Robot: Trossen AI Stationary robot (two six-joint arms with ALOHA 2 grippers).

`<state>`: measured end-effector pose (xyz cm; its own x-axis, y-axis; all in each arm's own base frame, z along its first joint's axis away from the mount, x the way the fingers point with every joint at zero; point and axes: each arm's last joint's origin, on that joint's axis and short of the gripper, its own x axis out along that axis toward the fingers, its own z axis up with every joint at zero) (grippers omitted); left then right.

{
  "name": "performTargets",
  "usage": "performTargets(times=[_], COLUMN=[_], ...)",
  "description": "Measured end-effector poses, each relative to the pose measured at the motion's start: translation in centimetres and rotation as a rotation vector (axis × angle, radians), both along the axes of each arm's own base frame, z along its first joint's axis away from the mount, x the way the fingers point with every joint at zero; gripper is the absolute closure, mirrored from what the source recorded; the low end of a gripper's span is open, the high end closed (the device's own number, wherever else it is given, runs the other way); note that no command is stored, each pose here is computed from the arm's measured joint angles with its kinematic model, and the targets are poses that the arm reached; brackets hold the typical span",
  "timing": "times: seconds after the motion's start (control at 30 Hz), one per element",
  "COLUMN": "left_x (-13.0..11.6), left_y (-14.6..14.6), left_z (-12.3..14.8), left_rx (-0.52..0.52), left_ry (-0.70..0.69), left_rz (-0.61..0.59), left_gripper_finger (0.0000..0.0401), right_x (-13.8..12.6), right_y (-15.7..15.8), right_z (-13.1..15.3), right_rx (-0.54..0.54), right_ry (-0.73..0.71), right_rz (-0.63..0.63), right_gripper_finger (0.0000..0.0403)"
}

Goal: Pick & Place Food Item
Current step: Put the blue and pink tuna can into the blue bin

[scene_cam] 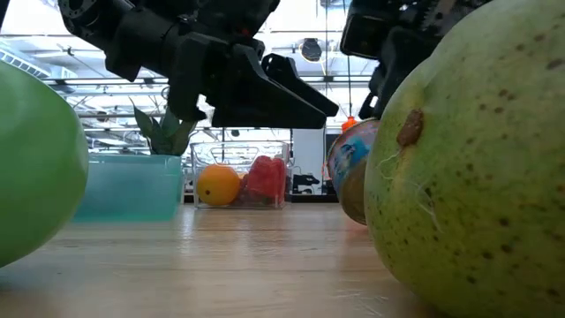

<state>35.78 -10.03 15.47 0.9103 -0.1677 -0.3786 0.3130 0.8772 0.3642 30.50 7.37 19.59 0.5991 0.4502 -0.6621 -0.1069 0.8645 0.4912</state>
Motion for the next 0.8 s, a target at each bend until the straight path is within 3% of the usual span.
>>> performTargets(times=[0.23,0.4,0.63,0.8], left_x=[0.1,2.2,4.7,5.7], left_y=[-1.0,-0.9,-0.2,-0.1], left_z=[-1.9,-2.6,-2.8,-3.0], left_rx=[0.016,0.028,0.081,0.064], left_ry=[0.051,0.037,0.126,0.179], left_rz=[-0.011,0.113,0.213,0.241], left_gripper_finger=[0.0006,0.0002,0.0006,0.0036], right_x=[0.5,0.7,0.8,0.8], right_y=[-2.3,-3.1,-3.1,-3.0], right_z=[0.1,0.1,0.2,0.3], right_rx=[0.026,0.028,0.030,0.036], right_ry=[0.004,-0.002,-0.020,-0.030], right_rz=[-0.070,-0.099,-0.091,-0.063], right_gripper_finger=[0.0403,0.0403,0.0403,0.0403])
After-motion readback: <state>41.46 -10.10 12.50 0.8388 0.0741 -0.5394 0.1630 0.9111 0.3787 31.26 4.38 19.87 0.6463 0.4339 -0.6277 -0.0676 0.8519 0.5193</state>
